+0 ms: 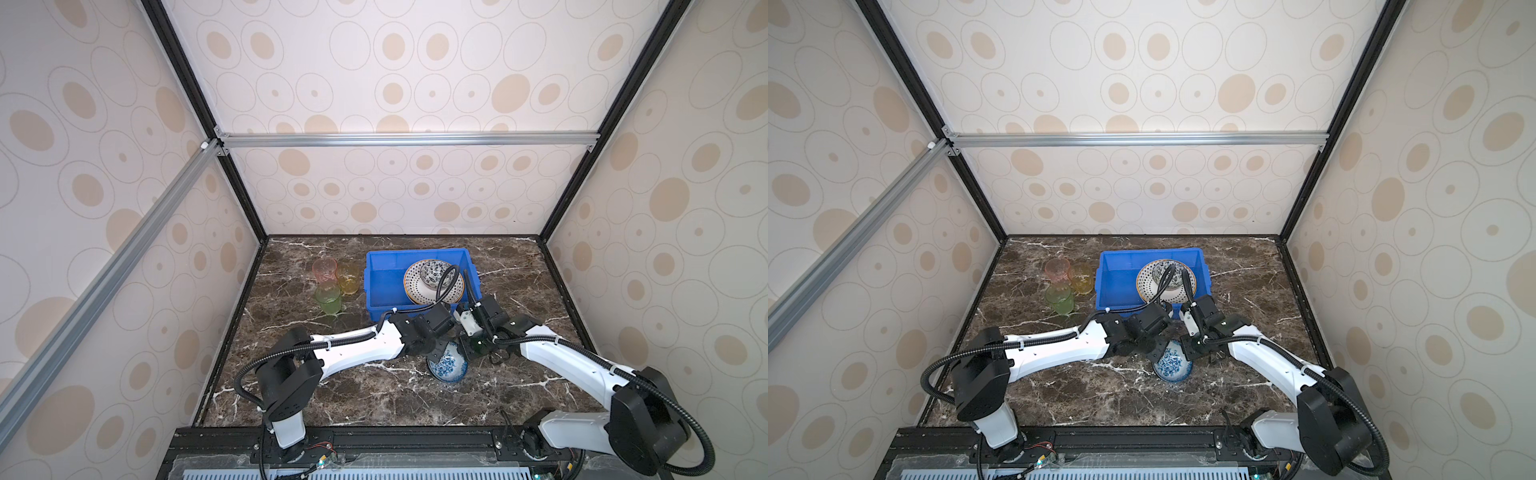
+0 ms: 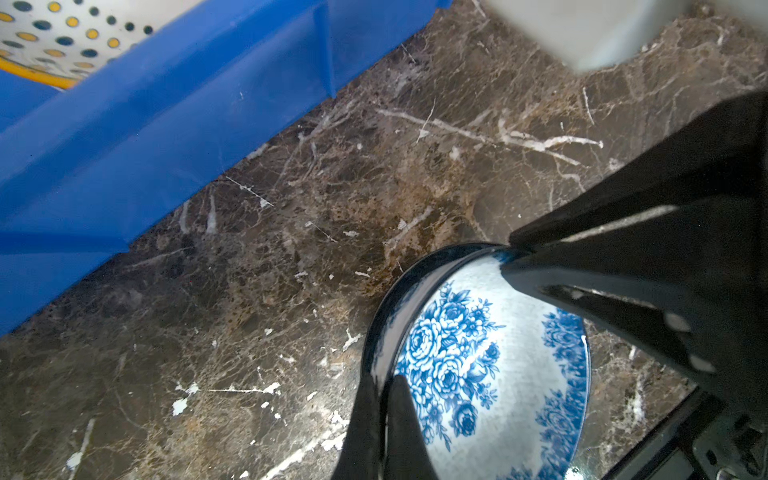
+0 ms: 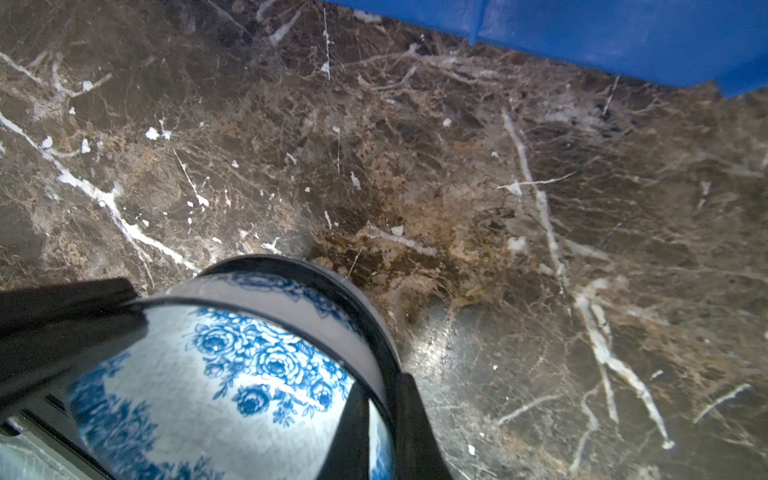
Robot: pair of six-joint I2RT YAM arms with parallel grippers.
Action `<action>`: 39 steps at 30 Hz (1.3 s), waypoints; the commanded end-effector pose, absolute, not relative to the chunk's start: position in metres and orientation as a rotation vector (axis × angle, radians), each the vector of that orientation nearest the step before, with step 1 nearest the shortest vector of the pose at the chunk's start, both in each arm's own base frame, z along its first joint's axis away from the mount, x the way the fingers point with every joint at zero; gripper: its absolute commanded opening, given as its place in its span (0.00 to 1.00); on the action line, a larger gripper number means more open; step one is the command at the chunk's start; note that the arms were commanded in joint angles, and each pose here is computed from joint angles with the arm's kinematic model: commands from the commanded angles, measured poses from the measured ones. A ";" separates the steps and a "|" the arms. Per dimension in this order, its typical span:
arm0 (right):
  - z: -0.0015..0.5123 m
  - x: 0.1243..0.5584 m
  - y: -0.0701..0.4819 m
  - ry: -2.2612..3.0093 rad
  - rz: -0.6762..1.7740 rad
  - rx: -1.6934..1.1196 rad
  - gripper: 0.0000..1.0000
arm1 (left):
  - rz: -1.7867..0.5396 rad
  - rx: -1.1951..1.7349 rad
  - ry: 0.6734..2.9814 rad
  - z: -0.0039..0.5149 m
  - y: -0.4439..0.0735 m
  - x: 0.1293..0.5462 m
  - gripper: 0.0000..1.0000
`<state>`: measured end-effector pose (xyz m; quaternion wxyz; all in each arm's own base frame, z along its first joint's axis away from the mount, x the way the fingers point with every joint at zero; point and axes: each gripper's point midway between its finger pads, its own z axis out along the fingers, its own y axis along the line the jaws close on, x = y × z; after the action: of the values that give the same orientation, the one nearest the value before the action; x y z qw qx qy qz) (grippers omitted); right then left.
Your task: Place the mixed dishes into the plastic bin
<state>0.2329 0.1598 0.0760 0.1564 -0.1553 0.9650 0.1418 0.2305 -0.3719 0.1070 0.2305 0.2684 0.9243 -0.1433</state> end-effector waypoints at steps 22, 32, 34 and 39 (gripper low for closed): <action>0.109 0.241 0.158 2.698 0.388 -0.363 0.00 | -0.588 0.569 2.434 0.155 -0.375 0.233 0.17; 0.117 0.240 0.163 2.689 0.411 -0.372 0.00 | -0.580 0.548 2.439 0.150 -0.366 0.232 0.20; 0.122 0.238 0.165 2.687 0.420 -0.380 0.00 | -0.577 0.545 2.436 0.151 -0.365 0.233 0.20; 0.132 0.235 0.169 2.669 0.453 -0.382 0.00 | -0.577 0.534 2.426 0.153 -0.361 0.235 0.20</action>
<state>0.2302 0.1608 0.1085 0.1762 -0.1391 0.9644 0.1401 0.2292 -0.3651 0.1394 0.2731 0.2169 0.9139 -0.2077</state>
